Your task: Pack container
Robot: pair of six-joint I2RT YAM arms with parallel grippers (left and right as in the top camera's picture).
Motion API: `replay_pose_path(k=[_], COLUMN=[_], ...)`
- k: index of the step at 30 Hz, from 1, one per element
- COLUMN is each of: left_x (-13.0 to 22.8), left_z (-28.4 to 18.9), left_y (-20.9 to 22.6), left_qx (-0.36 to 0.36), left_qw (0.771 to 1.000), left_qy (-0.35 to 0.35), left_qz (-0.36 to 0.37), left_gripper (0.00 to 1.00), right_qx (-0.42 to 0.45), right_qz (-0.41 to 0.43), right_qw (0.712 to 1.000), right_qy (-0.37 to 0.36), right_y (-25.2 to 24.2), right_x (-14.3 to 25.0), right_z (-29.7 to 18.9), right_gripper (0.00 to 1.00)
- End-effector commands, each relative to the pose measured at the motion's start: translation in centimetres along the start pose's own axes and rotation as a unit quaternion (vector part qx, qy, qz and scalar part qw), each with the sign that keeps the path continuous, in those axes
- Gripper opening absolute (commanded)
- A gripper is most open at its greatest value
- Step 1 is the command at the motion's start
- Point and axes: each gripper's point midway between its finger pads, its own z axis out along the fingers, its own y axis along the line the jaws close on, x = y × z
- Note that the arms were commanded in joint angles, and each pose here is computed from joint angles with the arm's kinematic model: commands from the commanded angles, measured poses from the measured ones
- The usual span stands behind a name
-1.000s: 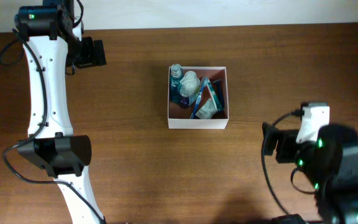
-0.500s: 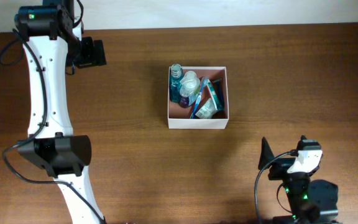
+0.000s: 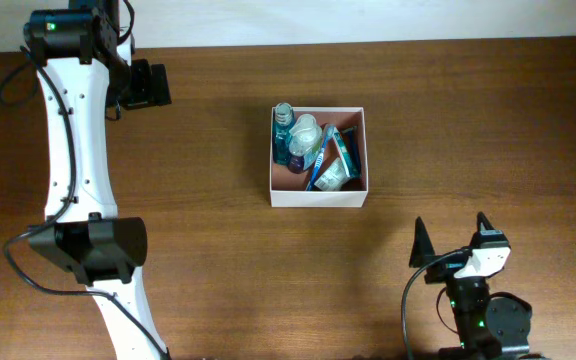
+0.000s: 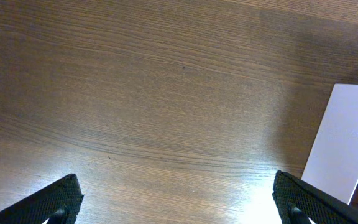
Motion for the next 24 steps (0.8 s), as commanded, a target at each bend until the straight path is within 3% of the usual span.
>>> replay_pose_path(k=[1,11,19,24], left_x=[0.0,0.0,0.0,0.0], left_z=[-0.9,-0.9,-0.9,-0.9], left_y=[0.0,0.0,0.0,0.0], left_qx=[0.005,0.005,0.005,0.005], left_qw=[1.0,1.0,1.0,1.0], left_qy=[-0.009,-0.009,-0.009,-0.009], left_qz=[-0.004,-0.004,-0.004,-0.004], left_gripper=[0.99,0.99,0.99,0.99], right_qx=[-0.002,-0.004,0.0,0.0], right_qz=[-0.003,-0.002,0.001,0.001], right_qw=[1.0,0.999,1.0,1.0], right_qy=[-0.018,-0.054,0.017,0.017], right_y=[-0.1,-0.1,-0.3,-0.3], right_x=[0.2,0.1,3.6,3.6], right_z=[0.3,0.7,0.9,0.9], right_gripper=[0.99,0.99,0.99,0.99])
